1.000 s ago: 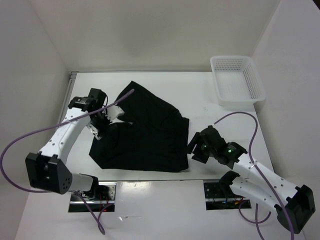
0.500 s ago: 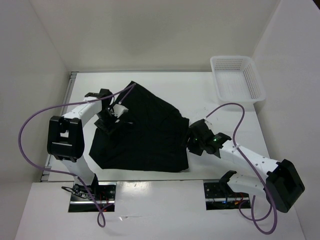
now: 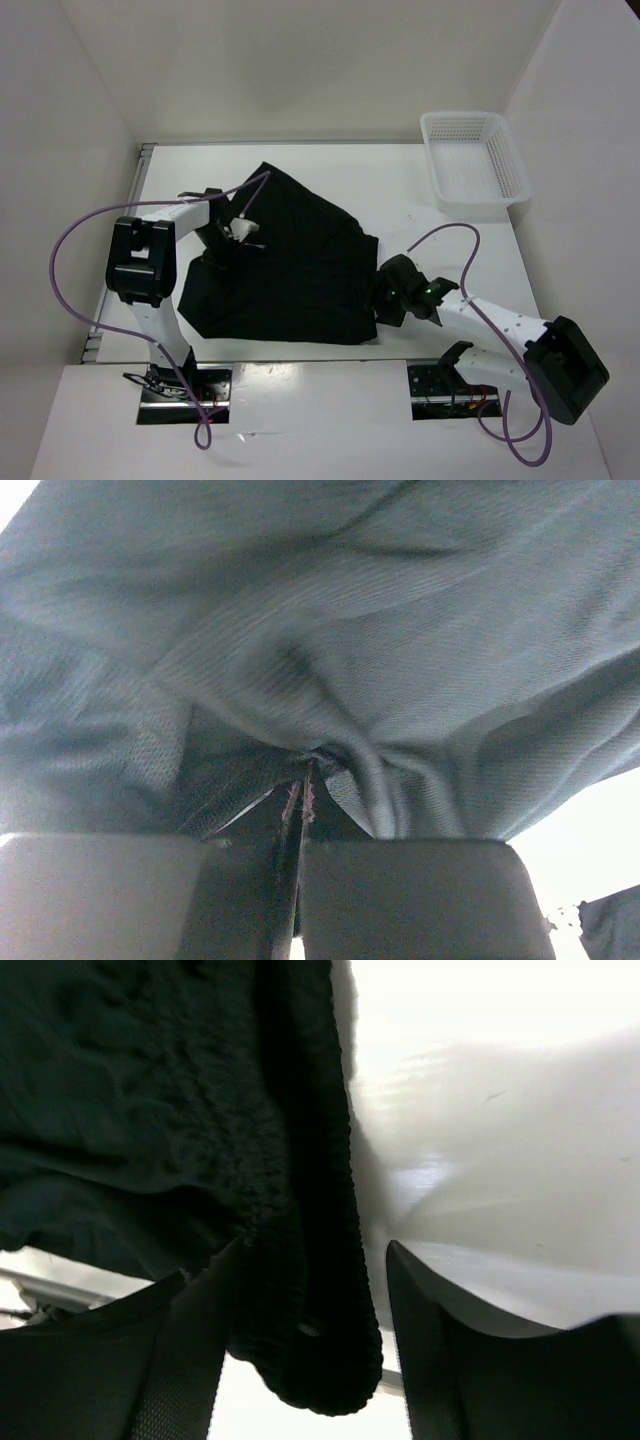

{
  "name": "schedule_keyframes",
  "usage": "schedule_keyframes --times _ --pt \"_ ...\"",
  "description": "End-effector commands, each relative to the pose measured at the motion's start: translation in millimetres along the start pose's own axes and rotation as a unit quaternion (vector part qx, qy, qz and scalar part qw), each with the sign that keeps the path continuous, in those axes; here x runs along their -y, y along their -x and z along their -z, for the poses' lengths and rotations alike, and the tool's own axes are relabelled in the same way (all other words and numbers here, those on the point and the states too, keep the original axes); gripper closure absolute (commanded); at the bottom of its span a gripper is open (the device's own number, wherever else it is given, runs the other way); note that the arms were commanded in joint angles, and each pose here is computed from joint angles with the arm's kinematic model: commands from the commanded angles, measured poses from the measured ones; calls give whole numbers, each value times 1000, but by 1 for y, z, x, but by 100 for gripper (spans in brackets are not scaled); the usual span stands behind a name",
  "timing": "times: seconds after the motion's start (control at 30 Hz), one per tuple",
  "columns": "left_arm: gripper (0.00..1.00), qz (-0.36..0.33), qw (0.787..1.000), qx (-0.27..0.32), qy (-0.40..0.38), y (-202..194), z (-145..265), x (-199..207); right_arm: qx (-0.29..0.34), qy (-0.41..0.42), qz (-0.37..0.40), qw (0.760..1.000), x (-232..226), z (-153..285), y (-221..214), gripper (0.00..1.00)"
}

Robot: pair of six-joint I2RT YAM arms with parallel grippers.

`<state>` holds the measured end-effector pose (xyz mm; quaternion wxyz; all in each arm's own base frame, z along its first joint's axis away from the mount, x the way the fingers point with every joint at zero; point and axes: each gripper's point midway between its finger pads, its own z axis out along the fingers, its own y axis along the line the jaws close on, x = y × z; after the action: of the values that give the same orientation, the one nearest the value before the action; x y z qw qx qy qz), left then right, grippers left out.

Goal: Fold and stack the shorts
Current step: Fold the shorts

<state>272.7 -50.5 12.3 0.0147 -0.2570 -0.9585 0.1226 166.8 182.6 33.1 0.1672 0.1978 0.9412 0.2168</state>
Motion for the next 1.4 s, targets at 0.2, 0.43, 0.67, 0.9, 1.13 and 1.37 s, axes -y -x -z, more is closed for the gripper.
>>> schedule_keyframes --times 0.2,0.43,0.67,0.9,1.13,1.37 --pt "100 47 989 26 135 -7 38 -72 -41 1 25 999 -3 -23 -15 81" --pt "100 72 979 22 190 -30 64 -106 8 -23 6 1000 8 -8 0 100" --pt "100 91 975 9 202 -46 65 -125 31 -36 -15 999 16 -2 5 100" --pt "27 86 970 81 211 -17 121 -119 69 39 -1 997 -22 31 24 31" --pt "3 45 943 254 208 103 219 -118 173 38 31 984 -72 51 99 23" --pt "1 26 921 374 106 254 191 -129 193 -22 22 981 -65 4 176 23"
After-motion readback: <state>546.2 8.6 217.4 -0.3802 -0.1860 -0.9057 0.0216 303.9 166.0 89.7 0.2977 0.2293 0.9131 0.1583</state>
